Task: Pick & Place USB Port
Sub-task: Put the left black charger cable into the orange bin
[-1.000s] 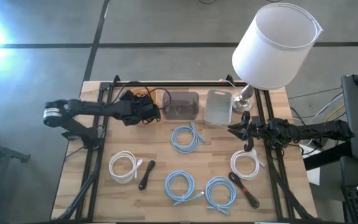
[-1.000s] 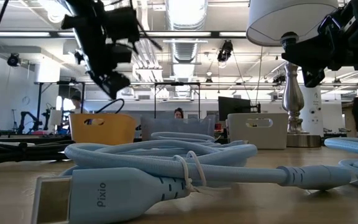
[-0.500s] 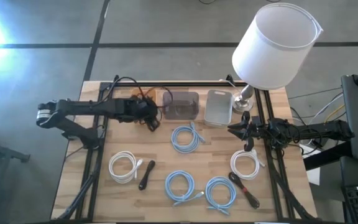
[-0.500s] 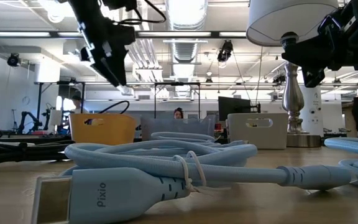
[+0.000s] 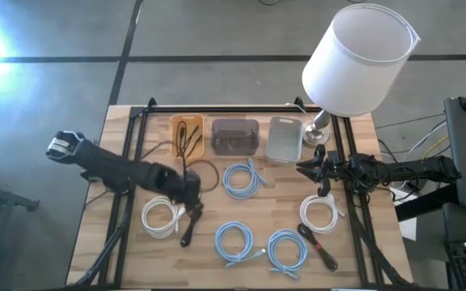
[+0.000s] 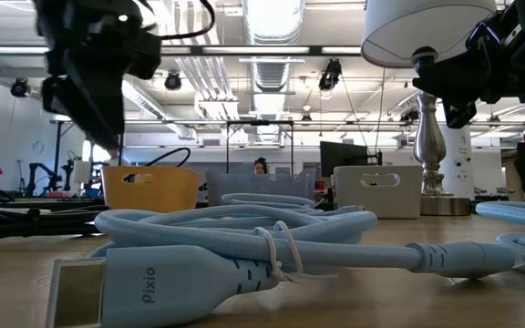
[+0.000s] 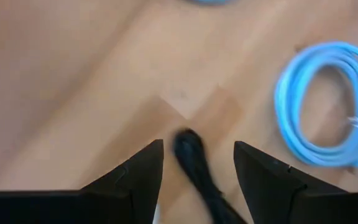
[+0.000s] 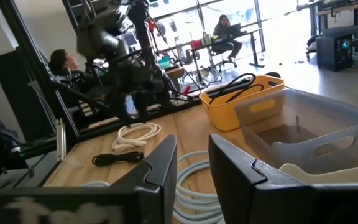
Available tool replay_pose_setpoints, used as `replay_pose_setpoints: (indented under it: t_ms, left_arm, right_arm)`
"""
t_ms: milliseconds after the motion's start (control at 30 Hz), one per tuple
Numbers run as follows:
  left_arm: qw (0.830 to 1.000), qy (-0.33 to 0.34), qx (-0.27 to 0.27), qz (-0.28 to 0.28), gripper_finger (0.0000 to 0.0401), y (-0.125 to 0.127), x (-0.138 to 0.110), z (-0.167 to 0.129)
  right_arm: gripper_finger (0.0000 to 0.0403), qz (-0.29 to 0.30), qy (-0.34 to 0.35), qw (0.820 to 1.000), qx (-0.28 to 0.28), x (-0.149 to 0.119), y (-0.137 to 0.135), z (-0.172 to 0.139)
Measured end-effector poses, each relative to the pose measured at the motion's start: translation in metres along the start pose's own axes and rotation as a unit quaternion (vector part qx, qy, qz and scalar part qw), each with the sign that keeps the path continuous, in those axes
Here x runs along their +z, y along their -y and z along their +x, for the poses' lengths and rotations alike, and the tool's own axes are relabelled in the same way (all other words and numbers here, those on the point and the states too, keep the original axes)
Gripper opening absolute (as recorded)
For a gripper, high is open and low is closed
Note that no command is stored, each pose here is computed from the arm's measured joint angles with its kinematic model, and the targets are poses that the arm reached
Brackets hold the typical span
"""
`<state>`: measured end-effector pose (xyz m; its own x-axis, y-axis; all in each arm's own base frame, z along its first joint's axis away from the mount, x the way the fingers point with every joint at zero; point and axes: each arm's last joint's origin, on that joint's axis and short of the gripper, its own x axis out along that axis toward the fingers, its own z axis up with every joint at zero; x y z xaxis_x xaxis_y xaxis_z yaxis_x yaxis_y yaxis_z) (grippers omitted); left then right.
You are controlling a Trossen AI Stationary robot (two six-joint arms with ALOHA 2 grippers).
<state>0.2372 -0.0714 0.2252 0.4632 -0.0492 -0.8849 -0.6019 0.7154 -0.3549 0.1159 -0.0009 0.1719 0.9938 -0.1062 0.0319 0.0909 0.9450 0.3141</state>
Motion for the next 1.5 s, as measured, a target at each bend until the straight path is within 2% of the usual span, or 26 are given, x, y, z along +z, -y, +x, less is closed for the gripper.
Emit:
replay_pose_setpoints:
  t_ms: [133, 233, 433, 567, 767, 933, 1133, 1267, 1400, 1500]
  left_arm:
    - [0.999, 0.001, -0.046, -0.019, 0.0200, 0.010, -0.020, 0.014]
    - [0.998, -0.004, -0.057, -0.027, 0.0200, 0.012, -0.031, 0.024]
    - [0.999, -0.019, -0.027, -0.034, 0.0200, 0.002, -0.040, 0.035]
    - [0.999, -0.021, -0.016, -0.038, 0.0200, -0.005, -0.044, 0.040]
    - [0.999, -0.012, -0.030, -0.040, 0.0200, -0.009, -0.047, 0.049]
    - [0.998, -0.004, -0.042, -0.041, 0.0200, -0.011, -0.049, 0.060]
    - [0.999, -0.011, -0.020, -0.037, 0.0197, -0.014, -0.053, 0.073]
    - [0.999, -0.014, -0.003, -0.030, 0.0164, -0.016, -0.054, 0.079]
    - [1.000, 0.002, -0.002, -0.028, 0.0094, -0.016, -0.053, 0.077]
    - [0.998, 0.053, -0.002, -0.027, 0.0041, -0.015, -0.048, 0.070]
  right_arm:
    - [0.0102, 0.011, -0.001, 1.000, 0.000, 0.000, 0.000, 0.000]
    - [0.0112, 0.010, -0.002, 1.000, -0.001, 0.000, 0.000, 0.000]
    - [0.0133, 0.013, -0.002, 1.000, 0.001, 0.000, 0.000, 0.000]
    - [0.0144, 0.025, 0.001, 0.999, 0.021, 0.001, -0.002, 0.000]
    - [0.0148, 0.029, 0.034, 0.998, 0.032, 0.008, -0.004, 0.000]
    - [0.0148, 0.032, 0.045, 0.997, 0.047, 0.023, -0.009, 0.001]
    - [0.0148, 0.048, 0.017, 0.995, 0.090, 0.044, -0.021, 0.010]
    - [0.0148, 0.051, -0.051, 0.995, 0.076, 0.049, -0.025, 0.022]
    - [0.0148, 0.047, -0.107, 0.992, 0.054, 0.052, -0.028, 0.036]
    - [0.0148, 0.045, -0.139, 0.988, 0.042, 0.054, -0.031, 0.050]
